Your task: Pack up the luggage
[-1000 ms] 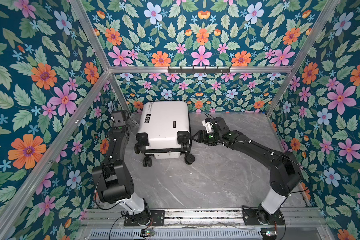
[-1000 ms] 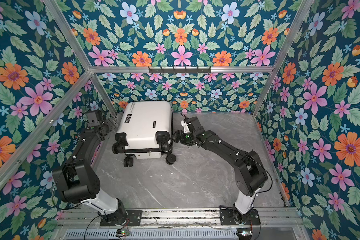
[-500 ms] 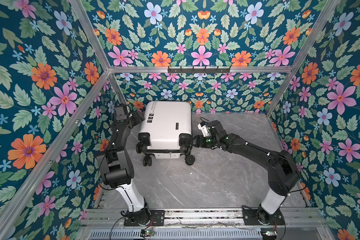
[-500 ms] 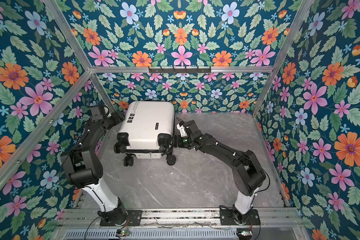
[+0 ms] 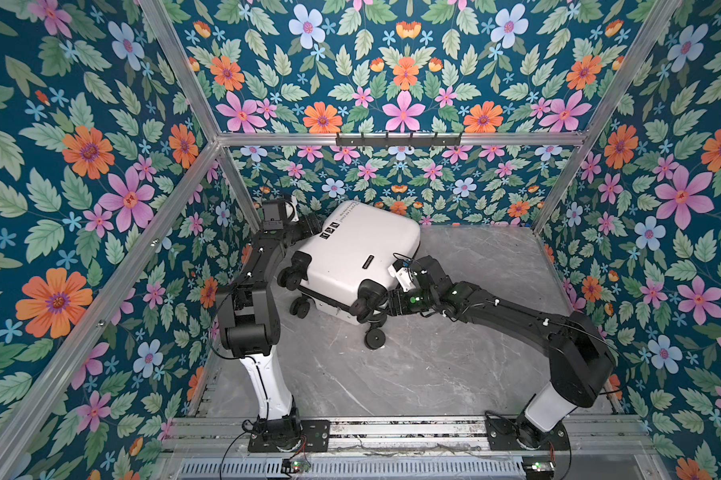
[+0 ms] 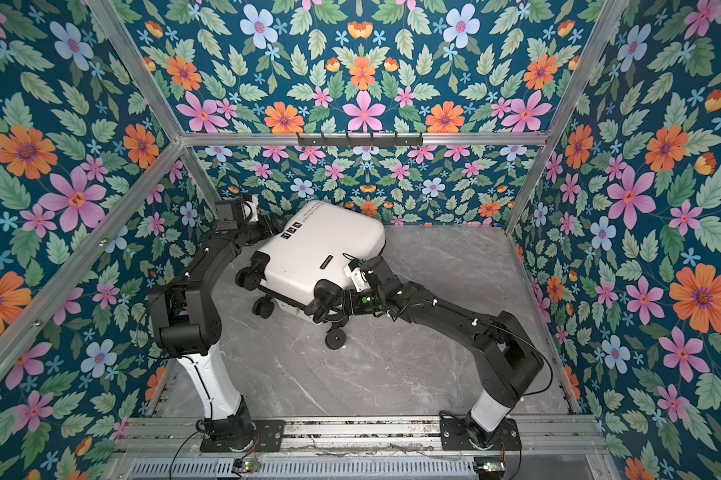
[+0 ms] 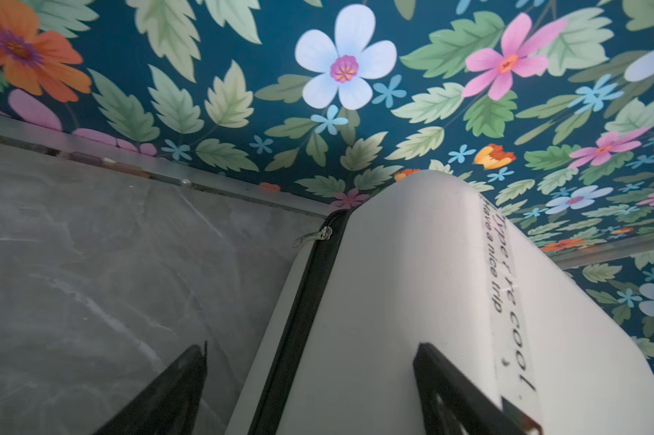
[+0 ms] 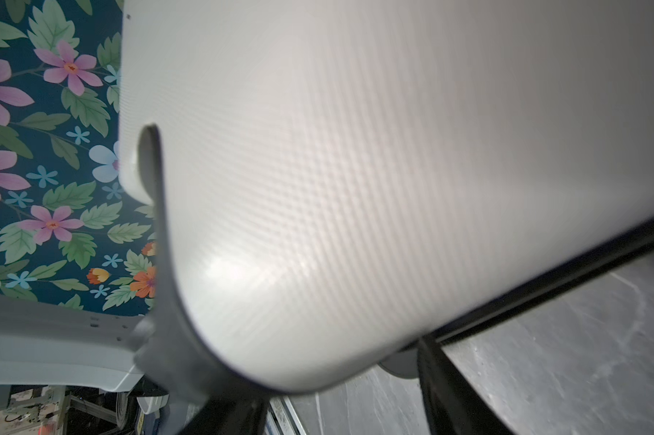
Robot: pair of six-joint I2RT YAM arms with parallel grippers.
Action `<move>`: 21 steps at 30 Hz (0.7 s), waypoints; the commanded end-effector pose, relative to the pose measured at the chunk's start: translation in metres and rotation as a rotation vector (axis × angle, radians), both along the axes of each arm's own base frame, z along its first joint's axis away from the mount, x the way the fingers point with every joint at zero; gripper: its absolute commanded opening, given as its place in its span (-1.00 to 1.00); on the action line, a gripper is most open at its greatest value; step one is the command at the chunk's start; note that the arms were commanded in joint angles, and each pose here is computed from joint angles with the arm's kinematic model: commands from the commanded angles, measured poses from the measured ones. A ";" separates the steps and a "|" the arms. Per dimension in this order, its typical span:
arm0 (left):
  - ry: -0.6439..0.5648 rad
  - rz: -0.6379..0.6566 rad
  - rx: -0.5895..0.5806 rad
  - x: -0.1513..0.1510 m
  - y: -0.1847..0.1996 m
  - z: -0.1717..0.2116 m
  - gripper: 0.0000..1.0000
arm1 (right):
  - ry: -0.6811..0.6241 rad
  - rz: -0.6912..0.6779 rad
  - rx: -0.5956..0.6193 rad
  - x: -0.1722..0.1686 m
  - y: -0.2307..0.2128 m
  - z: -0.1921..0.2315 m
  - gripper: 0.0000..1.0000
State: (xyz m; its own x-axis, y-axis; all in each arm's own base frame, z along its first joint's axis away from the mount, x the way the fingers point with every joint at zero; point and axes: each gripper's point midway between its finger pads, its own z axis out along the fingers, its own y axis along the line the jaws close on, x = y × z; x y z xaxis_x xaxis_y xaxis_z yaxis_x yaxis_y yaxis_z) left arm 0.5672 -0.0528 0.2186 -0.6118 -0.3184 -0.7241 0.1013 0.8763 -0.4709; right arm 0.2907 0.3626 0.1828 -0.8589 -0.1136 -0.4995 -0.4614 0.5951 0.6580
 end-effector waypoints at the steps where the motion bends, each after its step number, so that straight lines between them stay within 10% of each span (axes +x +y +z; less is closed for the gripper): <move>1: 0.031 0.050 0.062 -0.017 0.009 0.006 0.77 | -0.065 -0.038 0.013 0.008 -0.009 0.020 0.27; 8: -0.166 0.263 0.137 -0.087 0.045 0.086 0.90 | -0.059 -0.150 -0.023 0.013 -0.060 0.038 0.37; 21: 0.053 0.146 0.137 -0.280 -0.030 0.005 0.51 | -0.069 -0.225 0.008 0.019 -0.088 0.060 0.58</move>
State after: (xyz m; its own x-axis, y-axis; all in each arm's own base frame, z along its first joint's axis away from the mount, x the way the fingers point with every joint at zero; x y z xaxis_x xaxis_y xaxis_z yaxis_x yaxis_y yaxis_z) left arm 0.3140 -0.0856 0.2538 -0.5346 -0.2954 -0.7918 0.0135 0.9338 -0.3575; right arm 0.3112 0.2746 0.2390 -0.8259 0.0796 -0.5582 -0.3598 0.6878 0.6304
